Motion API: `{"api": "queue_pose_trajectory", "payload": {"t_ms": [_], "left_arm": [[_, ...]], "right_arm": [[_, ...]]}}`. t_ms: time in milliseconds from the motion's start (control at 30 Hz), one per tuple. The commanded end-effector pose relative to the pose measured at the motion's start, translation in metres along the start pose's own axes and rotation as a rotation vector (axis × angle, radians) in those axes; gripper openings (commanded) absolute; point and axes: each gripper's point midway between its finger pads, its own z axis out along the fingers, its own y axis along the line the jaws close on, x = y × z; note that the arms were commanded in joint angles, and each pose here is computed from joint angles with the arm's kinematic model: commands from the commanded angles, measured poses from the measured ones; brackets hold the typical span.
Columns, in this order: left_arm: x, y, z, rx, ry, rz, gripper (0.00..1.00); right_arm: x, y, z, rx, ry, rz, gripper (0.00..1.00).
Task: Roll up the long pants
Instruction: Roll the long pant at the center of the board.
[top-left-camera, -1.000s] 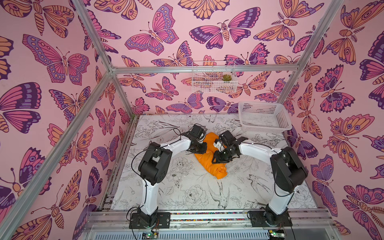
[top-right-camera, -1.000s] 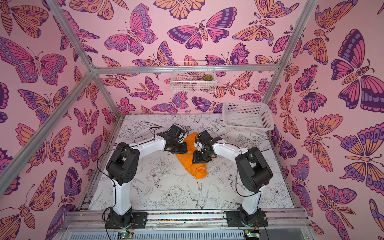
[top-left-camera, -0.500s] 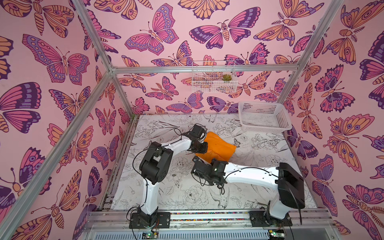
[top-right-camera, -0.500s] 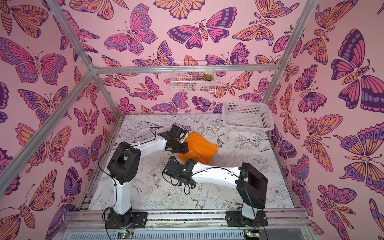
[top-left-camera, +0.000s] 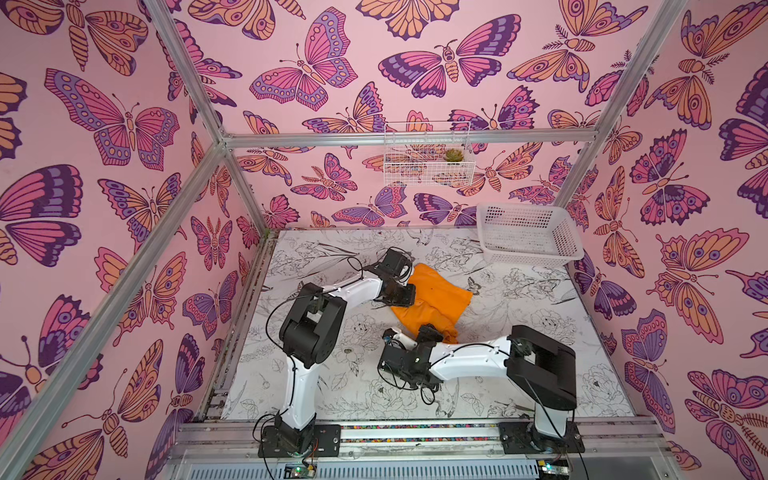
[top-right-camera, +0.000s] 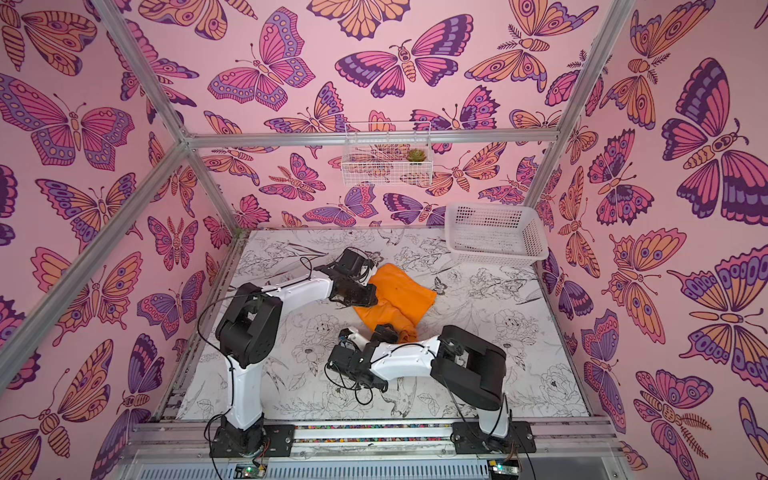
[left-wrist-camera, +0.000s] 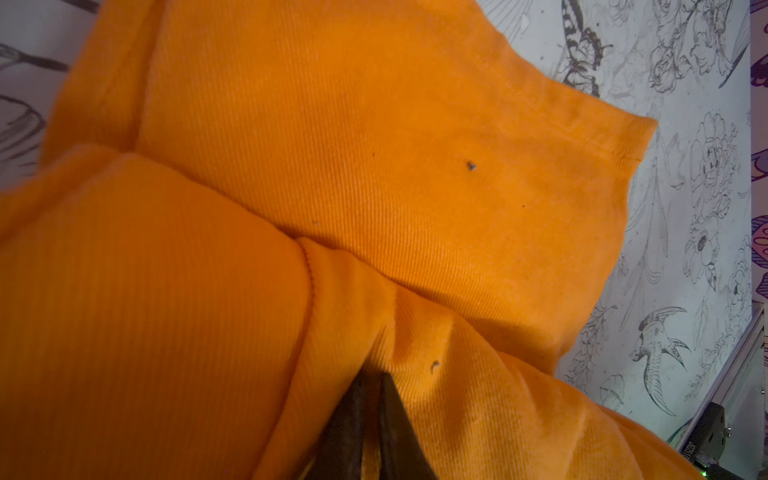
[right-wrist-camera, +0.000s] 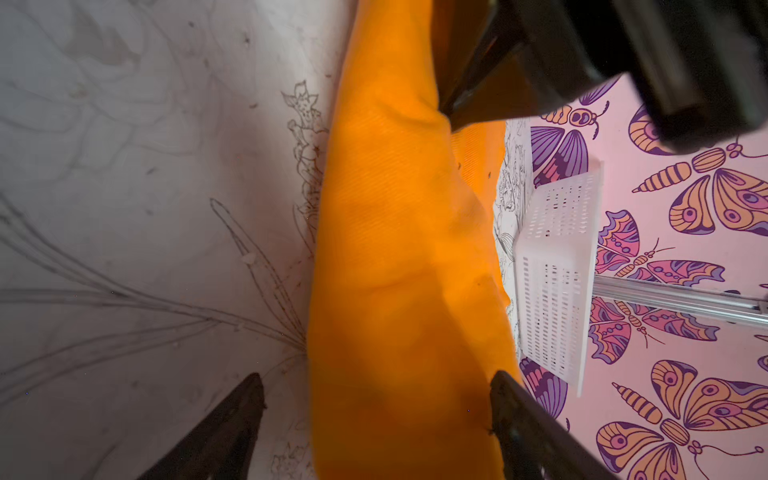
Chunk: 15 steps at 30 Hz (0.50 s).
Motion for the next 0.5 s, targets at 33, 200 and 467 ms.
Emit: {"api": "queue_pose_trajectory", "payload": {"t_ms": [33,200,467], "left_arm": [[0.083,0.055,0.042,-0.154,0.263,-0.077,0.13],[0.085,0.058,0.04,-0.155,0.266,-0.08,0.12],[0.088,0.064,0.04,-0.163,0.272,-0.089,0.12]], "right_arm": [[-0.002,0.008,0.015,0.033,0.03,-0.006,0.86],[0.007,0.011,0.036,0.073,0.095,-0.011,0.86],[0.022,0.001,0.074,0.127,0.161,0.034,0.75]]}}
